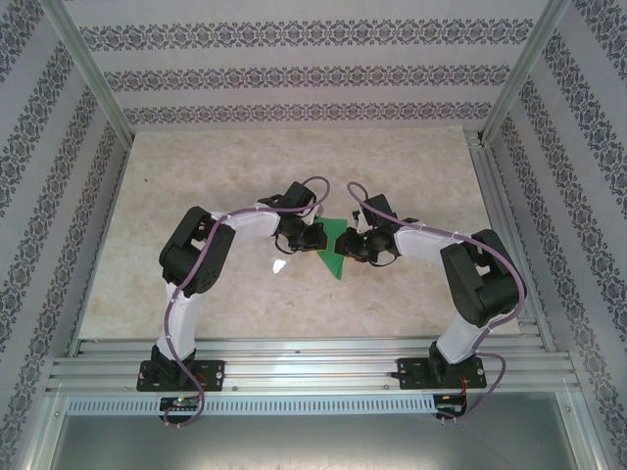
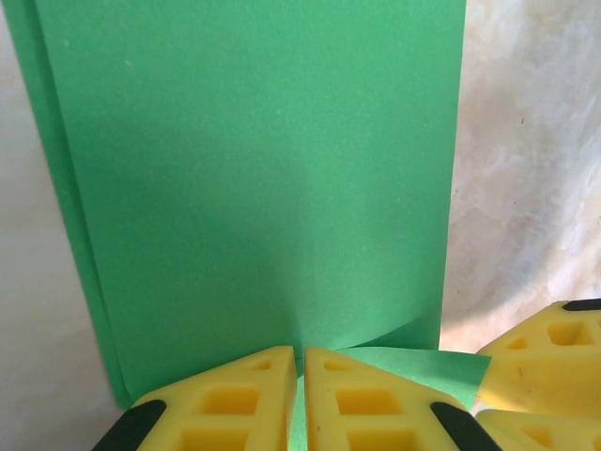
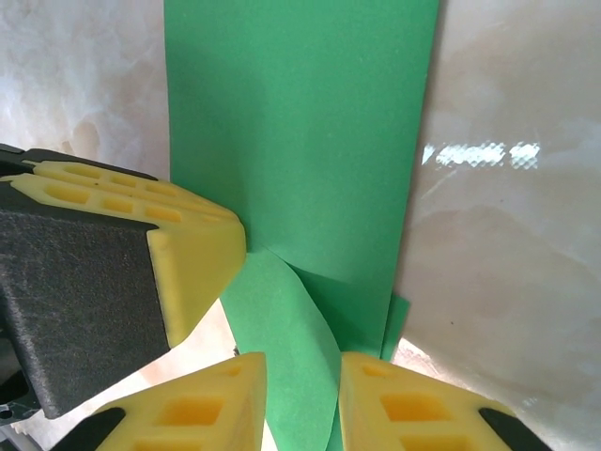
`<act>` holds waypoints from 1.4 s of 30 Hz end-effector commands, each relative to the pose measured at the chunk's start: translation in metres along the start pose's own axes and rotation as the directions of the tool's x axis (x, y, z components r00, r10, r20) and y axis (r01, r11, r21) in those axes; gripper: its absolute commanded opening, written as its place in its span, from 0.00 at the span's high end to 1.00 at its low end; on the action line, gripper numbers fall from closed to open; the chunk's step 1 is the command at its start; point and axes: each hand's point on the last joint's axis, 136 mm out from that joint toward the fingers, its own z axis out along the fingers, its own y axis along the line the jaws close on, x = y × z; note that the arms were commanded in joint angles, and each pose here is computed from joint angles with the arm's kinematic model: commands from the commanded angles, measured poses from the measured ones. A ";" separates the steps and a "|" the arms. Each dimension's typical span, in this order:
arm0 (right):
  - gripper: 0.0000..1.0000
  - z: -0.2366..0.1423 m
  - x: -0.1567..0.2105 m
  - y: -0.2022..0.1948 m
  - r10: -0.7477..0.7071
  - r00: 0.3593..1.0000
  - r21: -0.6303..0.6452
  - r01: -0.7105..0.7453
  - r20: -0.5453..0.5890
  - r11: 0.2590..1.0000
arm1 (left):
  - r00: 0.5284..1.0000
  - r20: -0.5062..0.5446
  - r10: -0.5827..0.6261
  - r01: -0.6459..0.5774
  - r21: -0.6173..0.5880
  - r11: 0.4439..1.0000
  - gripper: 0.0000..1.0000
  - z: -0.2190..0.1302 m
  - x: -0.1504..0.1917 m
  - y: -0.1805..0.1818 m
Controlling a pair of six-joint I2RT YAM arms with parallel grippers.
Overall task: Fold a paper plane with a square sheet of paper (fold left side to right side)
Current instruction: Third fold the triangle at the center of the table.
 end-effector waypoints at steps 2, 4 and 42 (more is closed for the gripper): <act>0.79 0.002 -0.011 0.011 -0.042 0.999 -0.017 0.042 0.029 0.999 | 0.999 -0.040 -0.018 0.014 -0.100 0.995 0.86 0.012 0.012 0.028; 0.83 0.003 -0.012 0.010 -0.043 0.999 -0.012 0.044 0.027 0.999 | 0.999 -0.041 -0.019 0.015 -0.102 0.995 0.86 0.012 0.013 0.029; 1.00 0.028 0.000 -0.023 -0.054 0.997 0.084 0.059 -0.052 0.995 | 0.999 0.027 0.041 -0.041 -0.030 0.999 0.80 -0.022 -0.047 -0.018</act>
